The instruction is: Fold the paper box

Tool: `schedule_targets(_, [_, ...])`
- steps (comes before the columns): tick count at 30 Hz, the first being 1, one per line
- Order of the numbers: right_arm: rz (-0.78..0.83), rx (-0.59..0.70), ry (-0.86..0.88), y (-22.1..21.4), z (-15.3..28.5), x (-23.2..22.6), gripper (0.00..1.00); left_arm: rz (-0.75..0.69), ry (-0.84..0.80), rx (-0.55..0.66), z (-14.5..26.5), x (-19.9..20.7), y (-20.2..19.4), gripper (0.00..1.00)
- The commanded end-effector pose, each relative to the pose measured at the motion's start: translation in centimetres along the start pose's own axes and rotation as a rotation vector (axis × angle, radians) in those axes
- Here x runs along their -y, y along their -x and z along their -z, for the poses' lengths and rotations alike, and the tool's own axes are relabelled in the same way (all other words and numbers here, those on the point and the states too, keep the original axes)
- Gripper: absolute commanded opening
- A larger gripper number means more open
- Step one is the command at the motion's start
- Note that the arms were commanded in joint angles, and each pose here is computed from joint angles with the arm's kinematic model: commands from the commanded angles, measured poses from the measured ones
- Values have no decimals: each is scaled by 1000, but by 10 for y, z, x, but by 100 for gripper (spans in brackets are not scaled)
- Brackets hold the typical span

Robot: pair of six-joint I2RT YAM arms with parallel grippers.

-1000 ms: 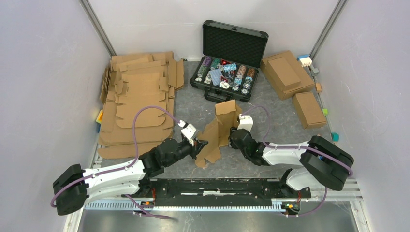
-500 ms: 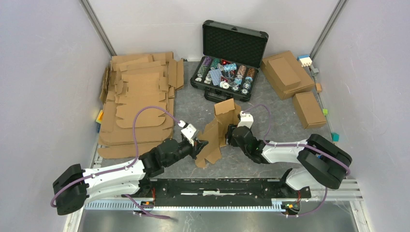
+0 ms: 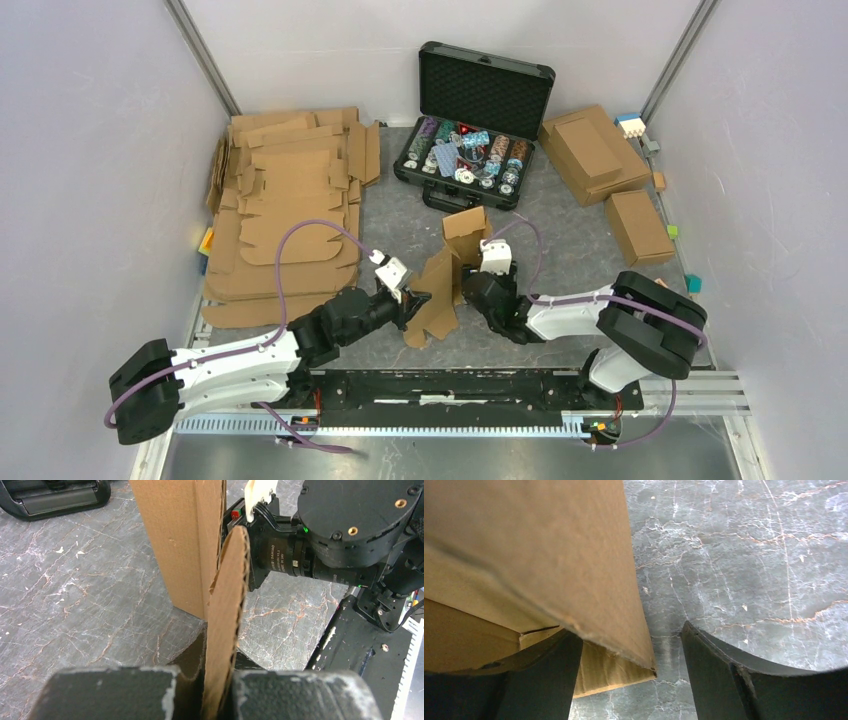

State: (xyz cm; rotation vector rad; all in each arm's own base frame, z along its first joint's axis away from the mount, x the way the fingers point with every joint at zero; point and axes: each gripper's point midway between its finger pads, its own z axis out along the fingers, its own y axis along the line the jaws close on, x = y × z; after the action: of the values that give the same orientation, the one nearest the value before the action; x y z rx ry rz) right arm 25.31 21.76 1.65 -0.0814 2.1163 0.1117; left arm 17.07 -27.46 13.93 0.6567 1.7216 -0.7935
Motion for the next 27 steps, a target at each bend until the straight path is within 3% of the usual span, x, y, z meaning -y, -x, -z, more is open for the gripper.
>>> schedule_targets(1, [282, -130, -202, -45, 15, 62, 79, -6, 0, -27, 1, 2, -4, 6])
schedule_targets(5, [327, -138, -254, -40, 15, 66, 85, -6, 1, -29, 1, 1, -4, 7])
schedule_targets(16, [204, -11, -55, 11, 19, 20, 85, -8, 3, -34, 0, 1, -5, 7])
schedule_targets(27, [110, 129, 89, 53, 41, 24, 87, -8, 0, -23, 1, 2, -3, 7])
